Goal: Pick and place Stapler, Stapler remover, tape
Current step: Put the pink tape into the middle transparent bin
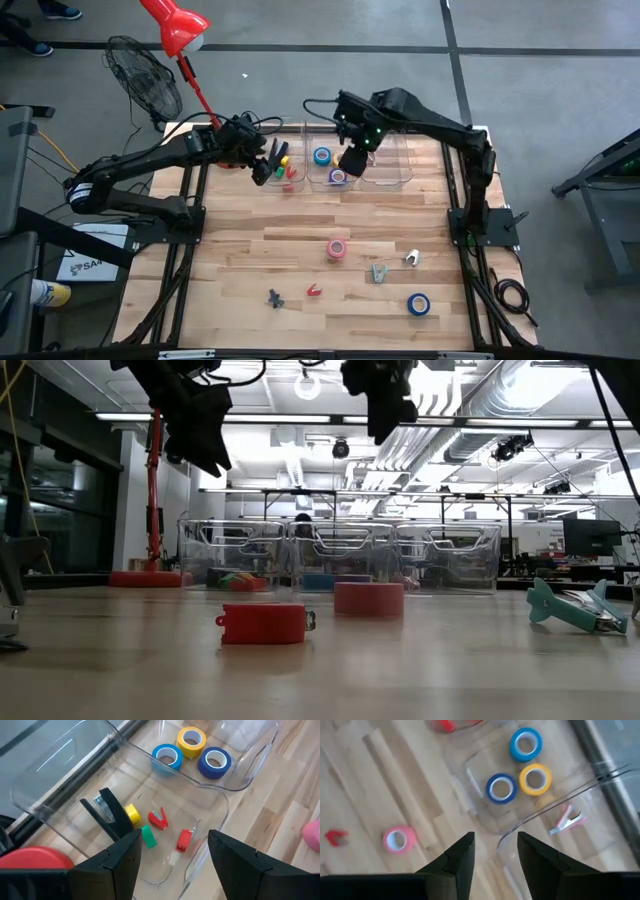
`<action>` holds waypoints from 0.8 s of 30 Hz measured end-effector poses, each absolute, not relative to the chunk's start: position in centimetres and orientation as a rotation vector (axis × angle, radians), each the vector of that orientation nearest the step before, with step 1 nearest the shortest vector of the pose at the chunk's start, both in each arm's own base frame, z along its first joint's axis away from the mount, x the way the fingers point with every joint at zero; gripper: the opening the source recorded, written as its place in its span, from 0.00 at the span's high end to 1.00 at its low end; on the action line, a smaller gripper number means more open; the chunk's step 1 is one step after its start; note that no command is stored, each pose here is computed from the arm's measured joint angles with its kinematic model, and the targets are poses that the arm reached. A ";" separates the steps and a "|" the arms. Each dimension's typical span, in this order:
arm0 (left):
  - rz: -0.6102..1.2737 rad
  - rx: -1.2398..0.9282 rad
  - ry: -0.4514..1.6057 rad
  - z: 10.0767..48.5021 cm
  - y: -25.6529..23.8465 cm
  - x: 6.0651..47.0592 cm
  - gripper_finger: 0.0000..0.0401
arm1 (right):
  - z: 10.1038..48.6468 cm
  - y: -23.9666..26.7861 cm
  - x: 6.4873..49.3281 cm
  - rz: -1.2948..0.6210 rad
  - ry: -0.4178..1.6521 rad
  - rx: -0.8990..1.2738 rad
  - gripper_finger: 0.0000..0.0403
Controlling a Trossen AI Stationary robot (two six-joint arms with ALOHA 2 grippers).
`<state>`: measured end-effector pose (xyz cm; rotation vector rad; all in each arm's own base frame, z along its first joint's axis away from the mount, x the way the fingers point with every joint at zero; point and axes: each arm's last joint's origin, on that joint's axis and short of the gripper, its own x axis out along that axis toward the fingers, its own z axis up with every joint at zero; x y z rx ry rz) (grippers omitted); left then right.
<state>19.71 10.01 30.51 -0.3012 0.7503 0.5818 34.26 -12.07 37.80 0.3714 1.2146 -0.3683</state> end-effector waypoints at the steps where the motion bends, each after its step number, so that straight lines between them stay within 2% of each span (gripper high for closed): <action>1: 0.584 -0.310 0.749 30.5 10.0 19.7 0.44 | 37.8 -11.6 34.3 -0.367 1.224 0.377 0.65; 8: 0.614 -0.384 0.764 30.3 9.9 19.5 0.44 | 35.4 -7.5 35.8 -0.388 1.300 0.414 0.65; 14: 0.597 -0.476 0.787 30.0 9.6 19.3 0.44 | 31.2 -4.1 37.2 -0.452 1.332 0.434 0.65; 24: 0.557 -0.617 0.778 30.3 9.0 18.6 0.44 | 24.3 0.9 37.9 -0.378 1.367 0.519 0.65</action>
